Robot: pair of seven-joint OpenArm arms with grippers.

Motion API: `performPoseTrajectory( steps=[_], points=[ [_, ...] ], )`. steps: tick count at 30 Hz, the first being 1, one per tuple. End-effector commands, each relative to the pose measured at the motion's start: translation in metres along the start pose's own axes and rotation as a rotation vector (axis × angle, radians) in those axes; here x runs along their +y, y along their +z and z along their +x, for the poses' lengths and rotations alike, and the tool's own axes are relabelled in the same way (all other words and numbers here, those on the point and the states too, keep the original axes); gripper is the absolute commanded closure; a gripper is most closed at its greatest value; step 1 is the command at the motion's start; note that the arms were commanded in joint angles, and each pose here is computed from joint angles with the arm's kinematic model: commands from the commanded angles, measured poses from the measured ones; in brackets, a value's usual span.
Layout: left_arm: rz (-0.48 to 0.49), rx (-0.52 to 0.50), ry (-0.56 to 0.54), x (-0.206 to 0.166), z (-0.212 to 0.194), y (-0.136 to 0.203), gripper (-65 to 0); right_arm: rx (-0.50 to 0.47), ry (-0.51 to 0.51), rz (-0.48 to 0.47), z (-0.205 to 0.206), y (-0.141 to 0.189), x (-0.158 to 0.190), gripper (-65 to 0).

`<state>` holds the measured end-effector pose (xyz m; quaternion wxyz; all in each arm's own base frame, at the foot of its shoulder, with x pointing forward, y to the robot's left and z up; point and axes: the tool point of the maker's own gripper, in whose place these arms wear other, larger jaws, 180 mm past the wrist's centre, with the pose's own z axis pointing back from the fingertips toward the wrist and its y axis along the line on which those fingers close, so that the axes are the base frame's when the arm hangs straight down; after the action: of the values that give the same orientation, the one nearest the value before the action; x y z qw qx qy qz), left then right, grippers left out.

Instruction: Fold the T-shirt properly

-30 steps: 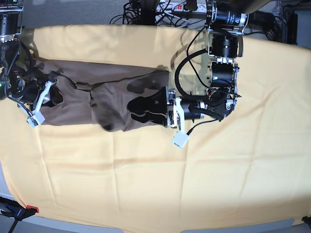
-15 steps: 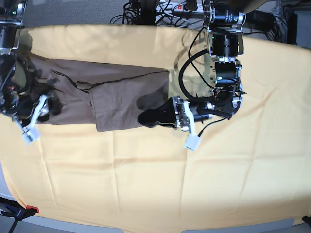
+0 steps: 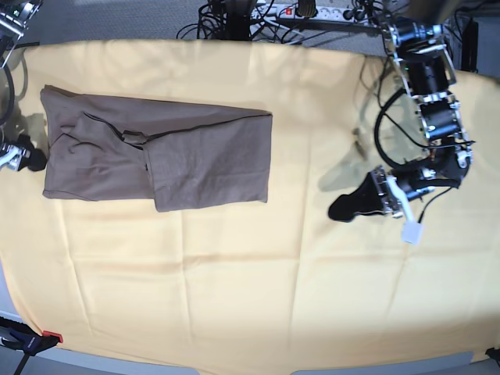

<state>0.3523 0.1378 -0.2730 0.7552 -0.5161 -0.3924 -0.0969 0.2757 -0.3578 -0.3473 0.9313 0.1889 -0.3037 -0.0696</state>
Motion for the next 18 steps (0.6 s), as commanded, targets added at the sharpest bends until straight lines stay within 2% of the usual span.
performPoseTrajectory(
  steps=[1,9,18],
  points=[
    [-0.006,-0.032,-0.043,-0.005,0.021,0.008,0.0,-0.058,0.005,0.026,0.017,0.01,0.0,-40.6],
    [0.097,0.011,-0.097,0.009,0.036,0.047,0.0,-0.027,-0.112,0.282,-0.019,-0.005,0.026,-40.6],
    [0.128,0.025,-0.113,0.012,0.04,0.059,0.0,-0.029,-0.134,0.344,-0.035,-0.027,0.046,-40.1]
  ],
)
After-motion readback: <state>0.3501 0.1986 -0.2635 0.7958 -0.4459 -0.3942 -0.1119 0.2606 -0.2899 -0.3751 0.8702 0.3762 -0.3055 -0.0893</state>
